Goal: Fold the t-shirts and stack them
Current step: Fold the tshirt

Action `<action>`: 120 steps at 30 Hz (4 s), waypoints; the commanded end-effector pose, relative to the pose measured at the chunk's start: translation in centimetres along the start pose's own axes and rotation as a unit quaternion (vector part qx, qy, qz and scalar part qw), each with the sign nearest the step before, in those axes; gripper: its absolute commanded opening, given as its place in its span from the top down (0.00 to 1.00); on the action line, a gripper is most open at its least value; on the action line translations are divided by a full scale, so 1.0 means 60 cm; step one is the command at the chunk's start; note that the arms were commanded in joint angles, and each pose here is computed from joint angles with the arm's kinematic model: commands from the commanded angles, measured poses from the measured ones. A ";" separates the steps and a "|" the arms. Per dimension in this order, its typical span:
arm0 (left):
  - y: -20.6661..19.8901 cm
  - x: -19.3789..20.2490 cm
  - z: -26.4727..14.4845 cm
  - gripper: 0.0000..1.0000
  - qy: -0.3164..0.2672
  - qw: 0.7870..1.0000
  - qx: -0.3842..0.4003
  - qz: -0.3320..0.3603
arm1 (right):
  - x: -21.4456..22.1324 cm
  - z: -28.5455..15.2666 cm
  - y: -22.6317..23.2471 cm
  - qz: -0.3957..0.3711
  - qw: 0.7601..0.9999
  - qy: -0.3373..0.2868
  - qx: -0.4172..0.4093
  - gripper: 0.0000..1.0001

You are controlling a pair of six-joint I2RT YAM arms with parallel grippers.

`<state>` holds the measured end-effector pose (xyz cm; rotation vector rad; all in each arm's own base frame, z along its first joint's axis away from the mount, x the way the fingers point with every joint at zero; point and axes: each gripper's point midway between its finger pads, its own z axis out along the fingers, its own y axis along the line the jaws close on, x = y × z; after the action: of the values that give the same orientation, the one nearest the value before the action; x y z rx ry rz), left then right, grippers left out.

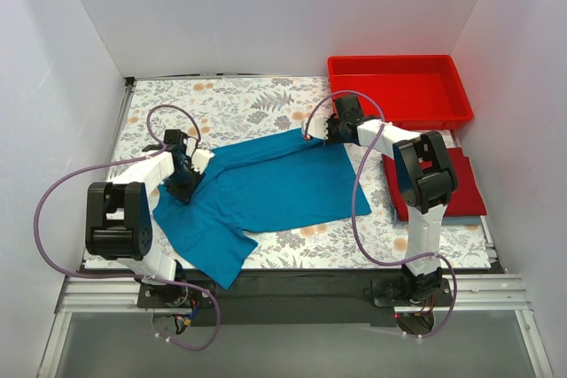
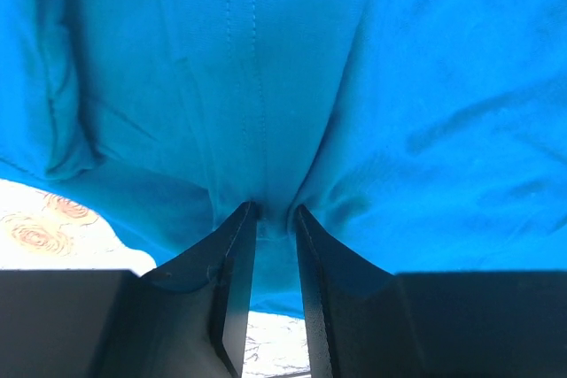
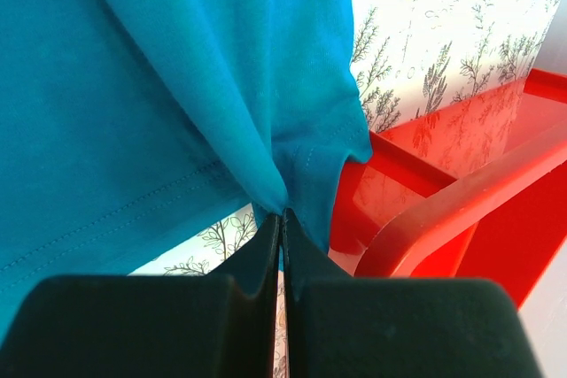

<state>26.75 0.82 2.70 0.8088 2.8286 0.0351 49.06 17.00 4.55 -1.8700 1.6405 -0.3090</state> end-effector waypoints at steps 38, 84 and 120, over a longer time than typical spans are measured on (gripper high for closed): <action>0.006 -0.001 -0.001 0.72 -0.019 1.000 0.010 0.022 | -0.002 -0.001 -0.021 -0.016 1.000 0.012 0.010 0.99; -0.045 0.001 -0.101 1.00 -0.004 0.995 0.096 0.039 | 0.001 -0.005 -0.028 -0.029 0.999 0.015 0.014 0.99; 0.143 -0.067 0.019 0.64 -0.072 0.976 0.014 -0.206 | -0.053 -0.037 -0.002 0.012 0.998 -0.031 -0.061 0.60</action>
<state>32.79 4.88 3.58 0.2397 2.8460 -0.2048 46.53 18.52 7.78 -1.9447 1.6287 -0.1637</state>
